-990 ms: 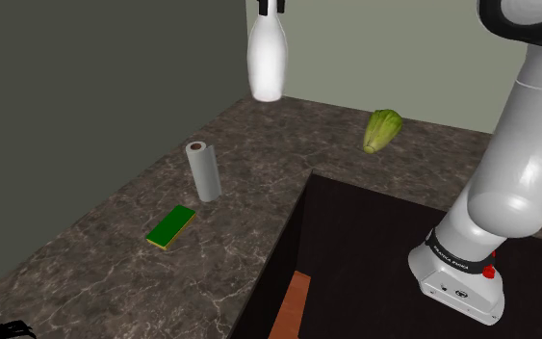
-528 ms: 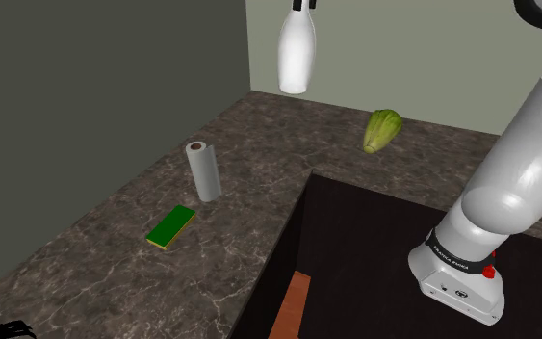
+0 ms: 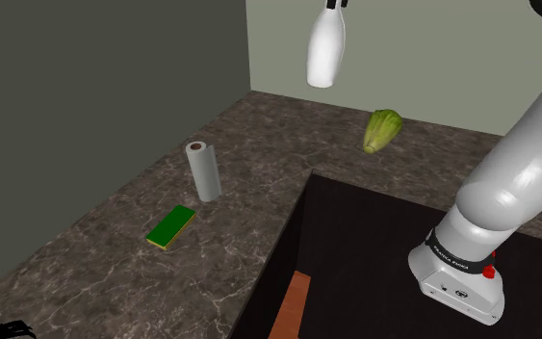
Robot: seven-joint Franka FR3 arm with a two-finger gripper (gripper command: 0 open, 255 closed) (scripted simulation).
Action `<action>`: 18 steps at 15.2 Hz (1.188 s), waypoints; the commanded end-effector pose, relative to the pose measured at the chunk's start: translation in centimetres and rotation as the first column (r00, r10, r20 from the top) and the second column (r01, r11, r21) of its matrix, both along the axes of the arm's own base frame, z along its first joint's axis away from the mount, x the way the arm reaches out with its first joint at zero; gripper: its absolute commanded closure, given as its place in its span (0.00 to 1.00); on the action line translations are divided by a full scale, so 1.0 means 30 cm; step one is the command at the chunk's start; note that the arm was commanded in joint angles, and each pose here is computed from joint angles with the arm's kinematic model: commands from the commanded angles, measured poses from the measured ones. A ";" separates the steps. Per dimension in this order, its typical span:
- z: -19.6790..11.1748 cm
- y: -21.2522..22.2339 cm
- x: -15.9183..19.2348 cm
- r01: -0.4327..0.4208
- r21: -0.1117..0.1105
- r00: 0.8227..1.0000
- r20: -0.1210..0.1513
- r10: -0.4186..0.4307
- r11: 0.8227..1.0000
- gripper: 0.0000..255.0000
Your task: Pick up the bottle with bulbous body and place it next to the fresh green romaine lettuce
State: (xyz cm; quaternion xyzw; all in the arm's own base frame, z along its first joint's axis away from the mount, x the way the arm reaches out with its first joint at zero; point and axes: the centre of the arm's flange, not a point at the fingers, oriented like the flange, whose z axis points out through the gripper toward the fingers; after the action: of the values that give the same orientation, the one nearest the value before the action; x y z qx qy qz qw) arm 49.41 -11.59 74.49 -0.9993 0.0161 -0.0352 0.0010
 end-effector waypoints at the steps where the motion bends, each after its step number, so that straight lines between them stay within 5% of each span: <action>1: 0.007 -0.074 -0.026 -0.002 0.000 1.000 0.001 0.002 1.000 1.00; 7: 0.009 -0.319 -0.104 -0.002 0.000 1.000 0.001 0.002 1.000 1.00; 18: -0.185 -0.319 -0.104 -0.002 0.000 1.000 0.001 0.002 1.000 1.00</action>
State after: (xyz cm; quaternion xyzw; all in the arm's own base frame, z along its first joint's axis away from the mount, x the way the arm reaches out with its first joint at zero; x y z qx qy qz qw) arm 46.36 -21.20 69.50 -0.9993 0.0151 -0.0352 0.0010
